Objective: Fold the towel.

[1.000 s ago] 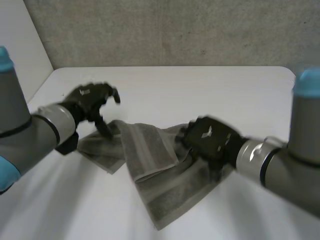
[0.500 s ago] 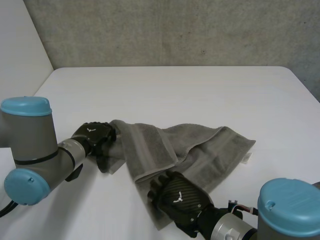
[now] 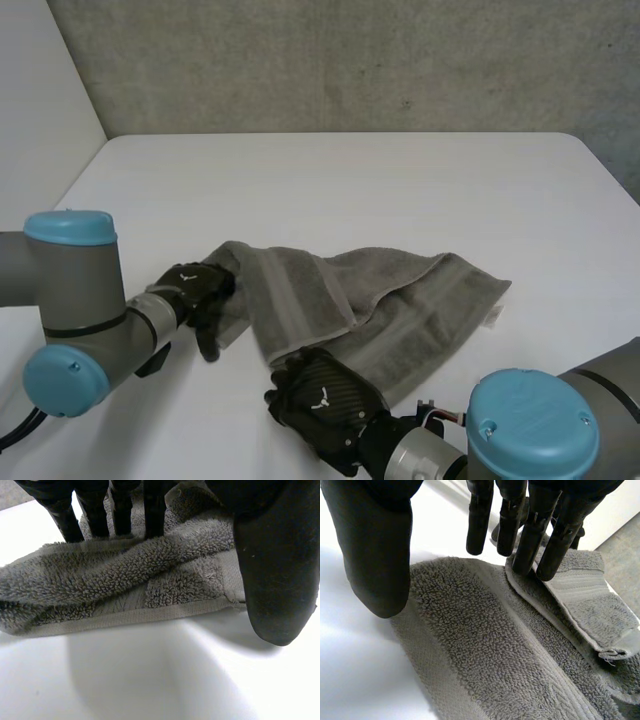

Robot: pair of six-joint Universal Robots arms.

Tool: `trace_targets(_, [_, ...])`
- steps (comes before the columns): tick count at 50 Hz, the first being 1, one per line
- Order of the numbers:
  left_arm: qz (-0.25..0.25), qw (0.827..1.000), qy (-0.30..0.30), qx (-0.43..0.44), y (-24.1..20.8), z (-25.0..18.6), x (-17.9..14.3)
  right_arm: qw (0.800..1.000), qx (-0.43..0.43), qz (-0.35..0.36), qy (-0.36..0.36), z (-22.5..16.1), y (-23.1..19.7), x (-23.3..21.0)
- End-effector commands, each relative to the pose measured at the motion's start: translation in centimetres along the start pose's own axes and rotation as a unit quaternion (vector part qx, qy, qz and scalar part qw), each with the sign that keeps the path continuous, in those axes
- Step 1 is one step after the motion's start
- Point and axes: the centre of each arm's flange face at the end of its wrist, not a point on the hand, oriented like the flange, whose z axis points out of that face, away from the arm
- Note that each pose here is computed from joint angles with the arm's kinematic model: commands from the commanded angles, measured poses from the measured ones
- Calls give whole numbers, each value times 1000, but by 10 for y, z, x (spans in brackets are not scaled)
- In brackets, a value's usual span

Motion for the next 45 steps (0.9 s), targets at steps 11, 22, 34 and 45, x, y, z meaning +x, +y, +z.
trace_targets(11, [-1, 1000, 0, -6, 3, 2, 0, 1000, -8, 0, -6, 10, 7, -2])
trace_targets(22, [-2, 1000, 1, -10, 5, 4, 0, 1000, -9, 2, -3, 10, 8, 0])
trace_targets(34, [-1, 1000, 0, -3, 2, 5, 0, 999, -8, 10, 43, 10, 5, 28])
trace_targets(45, [1, 1000, 0, 9, 0, 7, 1, 994, -14, 48, 102, 3, 6, 64])
